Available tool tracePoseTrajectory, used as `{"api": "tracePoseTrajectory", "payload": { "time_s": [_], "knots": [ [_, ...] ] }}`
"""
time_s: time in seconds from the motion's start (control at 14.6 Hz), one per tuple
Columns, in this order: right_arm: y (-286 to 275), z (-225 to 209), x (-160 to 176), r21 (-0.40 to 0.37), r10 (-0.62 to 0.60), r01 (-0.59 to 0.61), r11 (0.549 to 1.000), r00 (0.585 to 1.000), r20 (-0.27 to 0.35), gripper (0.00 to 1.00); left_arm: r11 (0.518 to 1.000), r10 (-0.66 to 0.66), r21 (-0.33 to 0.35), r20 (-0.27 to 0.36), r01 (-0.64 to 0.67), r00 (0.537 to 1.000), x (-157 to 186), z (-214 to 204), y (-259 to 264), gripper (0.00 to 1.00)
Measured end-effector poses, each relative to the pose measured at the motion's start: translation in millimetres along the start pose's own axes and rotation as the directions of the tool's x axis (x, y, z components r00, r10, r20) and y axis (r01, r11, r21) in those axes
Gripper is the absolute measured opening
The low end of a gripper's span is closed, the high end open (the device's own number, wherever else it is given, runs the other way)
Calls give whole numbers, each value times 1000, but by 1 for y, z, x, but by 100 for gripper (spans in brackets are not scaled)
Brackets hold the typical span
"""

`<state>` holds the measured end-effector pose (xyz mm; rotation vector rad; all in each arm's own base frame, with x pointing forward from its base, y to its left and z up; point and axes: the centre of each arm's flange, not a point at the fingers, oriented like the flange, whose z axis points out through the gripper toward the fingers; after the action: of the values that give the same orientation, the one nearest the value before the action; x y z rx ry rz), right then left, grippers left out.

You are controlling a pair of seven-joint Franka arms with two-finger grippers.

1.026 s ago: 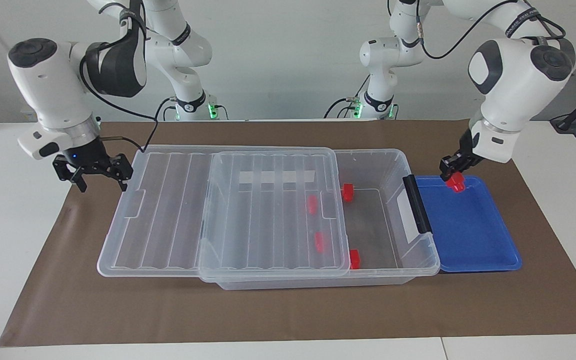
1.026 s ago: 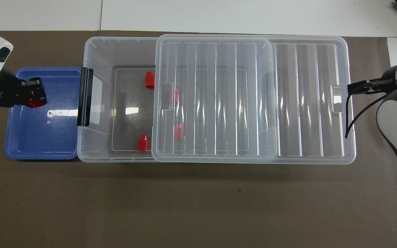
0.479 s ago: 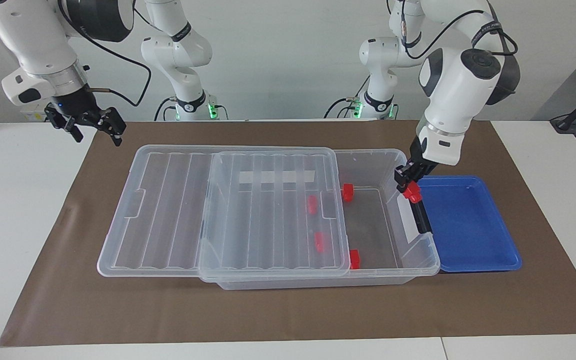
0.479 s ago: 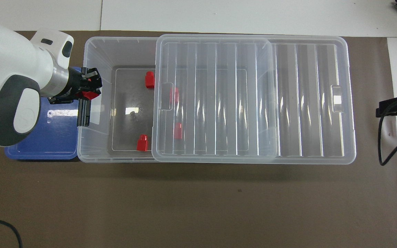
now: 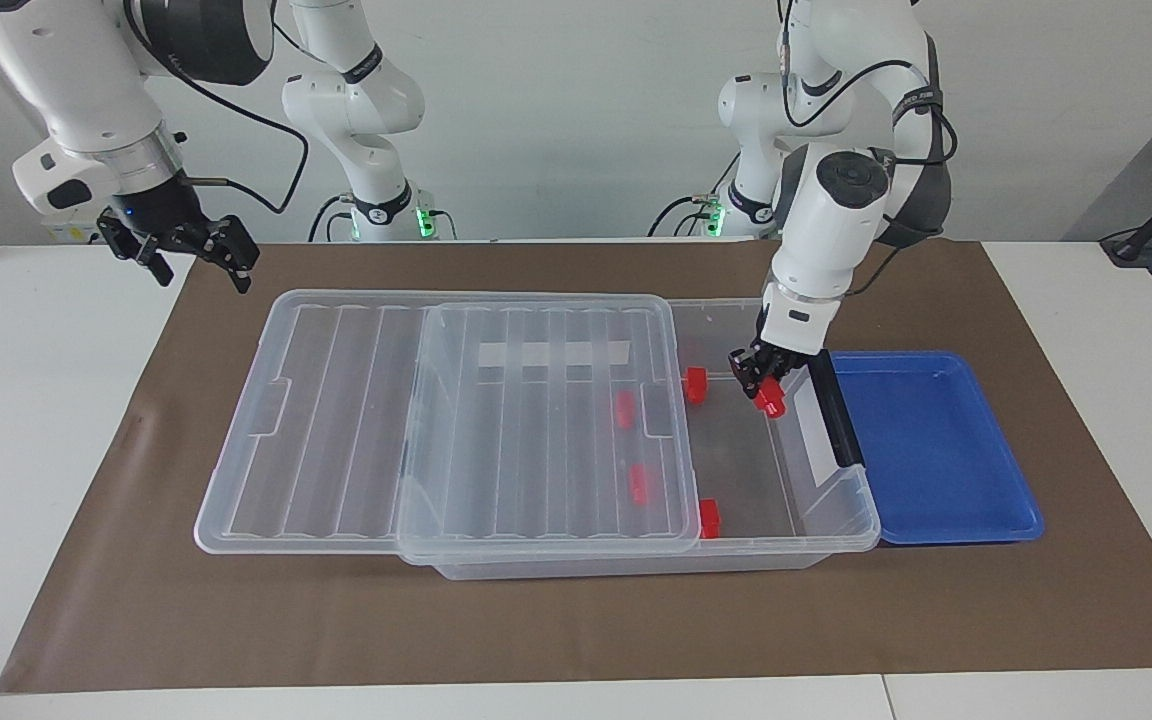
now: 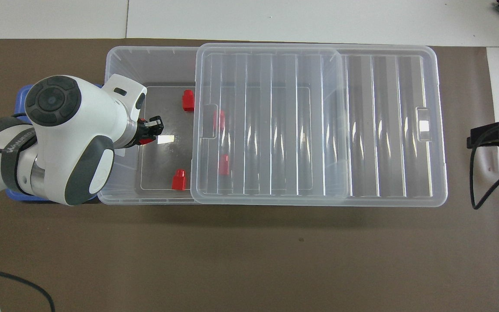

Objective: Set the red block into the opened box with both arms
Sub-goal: 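Carry the red block into the open box with the left gripper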

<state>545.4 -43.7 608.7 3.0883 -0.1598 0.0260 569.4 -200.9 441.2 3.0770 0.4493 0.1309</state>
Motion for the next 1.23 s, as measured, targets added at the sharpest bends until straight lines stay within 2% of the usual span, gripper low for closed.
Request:
{"api": "tracePoseTrajectory", "payload": {
  "time_s": [0.34, 0.75, 1.03, 1.23],
  "knots": [
    [-5, 0, 0, 1, -9, 9, 1000, 1000, 0, 100, 998, 58, 17, -33, -58, 998, -12, 37, 6, 33],
    [-3, 1, -1, 1, -6, 6, 1000, 1000, 7, 100, 991, 128, 45, -18, -127, 992, -18, 107, 19, 33],
    [-3, 1, -1, 1, -6, 6, 1000, 1000, 10, 100, 991, 133, 27, -23, -133, 991, -17, 133, 22, 33],
    [-3, 1, -1, 1, -6, 6, 1000, 1000, 10, 100, 991, 133, 23, -30, -133, 991, -16, 133, 23, 33]
  ]
}}
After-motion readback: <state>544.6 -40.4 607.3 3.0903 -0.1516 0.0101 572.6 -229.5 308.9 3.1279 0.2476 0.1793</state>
